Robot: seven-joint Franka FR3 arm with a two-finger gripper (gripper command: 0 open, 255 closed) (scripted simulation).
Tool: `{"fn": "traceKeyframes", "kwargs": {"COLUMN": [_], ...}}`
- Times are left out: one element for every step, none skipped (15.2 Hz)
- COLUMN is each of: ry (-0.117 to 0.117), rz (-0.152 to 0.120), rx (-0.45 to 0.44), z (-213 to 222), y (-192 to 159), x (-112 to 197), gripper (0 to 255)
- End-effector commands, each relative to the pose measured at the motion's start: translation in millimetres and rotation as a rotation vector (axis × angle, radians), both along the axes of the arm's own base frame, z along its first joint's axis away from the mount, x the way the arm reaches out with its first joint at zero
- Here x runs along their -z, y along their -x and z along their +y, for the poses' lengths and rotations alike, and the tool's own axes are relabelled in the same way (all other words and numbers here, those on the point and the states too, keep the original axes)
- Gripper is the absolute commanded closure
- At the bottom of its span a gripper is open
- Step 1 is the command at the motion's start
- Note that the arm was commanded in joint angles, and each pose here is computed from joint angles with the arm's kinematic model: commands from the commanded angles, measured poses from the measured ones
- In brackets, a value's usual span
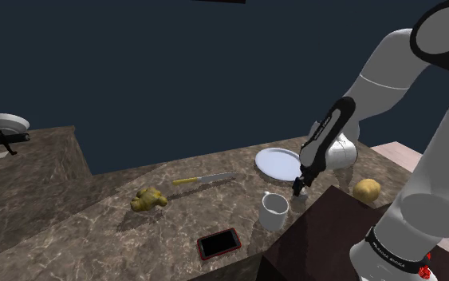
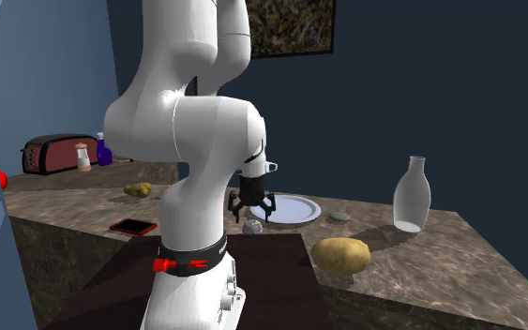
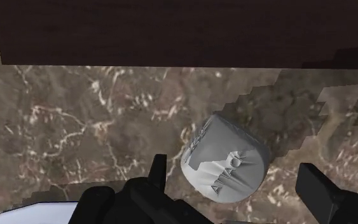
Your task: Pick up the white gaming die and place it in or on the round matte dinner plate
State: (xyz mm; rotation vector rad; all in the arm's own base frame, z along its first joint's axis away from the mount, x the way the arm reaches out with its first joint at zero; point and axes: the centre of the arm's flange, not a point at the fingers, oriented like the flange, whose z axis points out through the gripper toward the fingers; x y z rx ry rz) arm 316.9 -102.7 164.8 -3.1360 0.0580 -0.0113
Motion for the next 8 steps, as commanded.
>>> {"fn": "traceKeyframes", "kwargs": {"ry": [0.001,0.001,0.001,0.001,0.001,0.001,0.001,0.001], "rz": [-0.001,-0.001,-0.001,-0.001,-0.001,-0.001,-0.001,-0.001], "rx": [0.002,0.002,0.002,0.002,0.002,0.002,0.002,0.002], "z": [-0.9,-0.9,-0.8,-0.8,-0.8,-0.8,-0.8,-0.8], "y": [0.4,0.4,0.3,0.3,0.3,0.3,0.3,0.3], "x": [11.0,16.3,21.6,29.9,29.9,29.9,29.9,29.9], "gripper": [0,0,0,0,0,0,0,0]}}
